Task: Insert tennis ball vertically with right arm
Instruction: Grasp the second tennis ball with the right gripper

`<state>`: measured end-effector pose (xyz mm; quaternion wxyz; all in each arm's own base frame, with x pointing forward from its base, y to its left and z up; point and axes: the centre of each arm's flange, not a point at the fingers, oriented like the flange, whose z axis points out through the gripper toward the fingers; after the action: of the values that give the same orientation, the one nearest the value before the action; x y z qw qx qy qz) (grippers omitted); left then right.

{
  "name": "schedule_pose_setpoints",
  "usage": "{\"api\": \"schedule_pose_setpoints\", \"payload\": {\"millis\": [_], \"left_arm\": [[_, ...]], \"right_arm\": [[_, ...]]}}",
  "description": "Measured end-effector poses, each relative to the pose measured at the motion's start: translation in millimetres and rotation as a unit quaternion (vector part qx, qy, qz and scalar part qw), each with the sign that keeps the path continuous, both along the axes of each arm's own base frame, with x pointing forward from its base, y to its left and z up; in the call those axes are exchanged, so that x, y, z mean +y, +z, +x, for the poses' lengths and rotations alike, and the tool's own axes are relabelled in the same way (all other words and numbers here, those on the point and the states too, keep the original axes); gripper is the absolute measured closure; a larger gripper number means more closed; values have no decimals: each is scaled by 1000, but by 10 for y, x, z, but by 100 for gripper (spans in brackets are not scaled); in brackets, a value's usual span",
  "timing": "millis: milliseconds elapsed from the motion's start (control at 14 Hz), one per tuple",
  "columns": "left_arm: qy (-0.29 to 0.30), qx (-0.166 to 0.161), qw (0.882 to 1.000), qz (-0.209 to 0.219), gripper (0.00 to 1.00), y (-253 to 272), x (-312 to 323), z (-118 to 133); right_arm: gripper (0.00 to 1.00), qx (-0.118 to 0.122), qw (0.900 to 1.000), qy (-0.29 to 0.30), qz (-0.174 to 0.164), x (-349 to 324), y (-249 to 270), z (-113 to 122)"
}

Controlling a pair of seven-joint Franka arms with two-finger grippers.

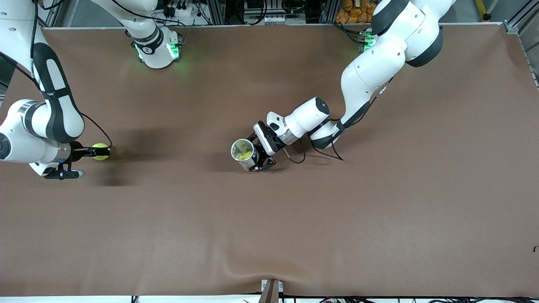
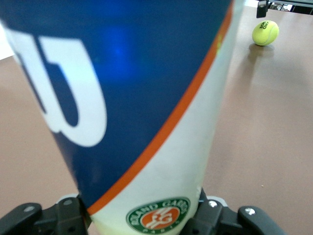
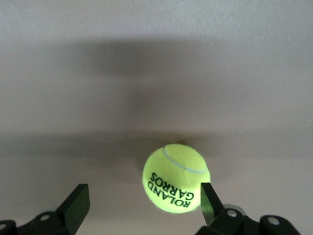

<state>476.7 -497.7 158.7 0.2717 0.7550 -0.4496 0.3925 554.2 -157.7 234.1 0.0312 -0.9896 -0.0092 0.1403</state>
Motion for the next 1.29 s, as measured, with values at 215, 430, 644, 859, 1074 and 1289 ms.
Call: {"api": "schedule_pose_setpoints", "payload": {"millis": [215, 430, 644, 859, 1074, 1289], "left_arm": [[0, 0, 1000, -1, 25, -1, -9, 2], [0, 0, 1000, -1, 24, -1, -11, 3], [0, -1, 1000, -1, 24, -1, -13, 3], [0, -1, 1000, -1, 24, -1, -13, 4], [0, -1, 1000, -1, 24, -1, -13, 4], [0, -1, 1000, -1, 24, -1, -13, 4]], "right_arm": [[0, 4, 1000, 8, -3, -129, -21, -59], [0, 4, 1000, 6, -3, -236, -66, -122], [0, 3, 1000, 7, -2, -206, -222, -198], [0, -13, 1000, 8, -6, -183, -383, -281], [30, -19, 1000, 8, -8, -174, -407, -294], [33, -12, 1000, 10, -5, -171, -221, -154]]}}
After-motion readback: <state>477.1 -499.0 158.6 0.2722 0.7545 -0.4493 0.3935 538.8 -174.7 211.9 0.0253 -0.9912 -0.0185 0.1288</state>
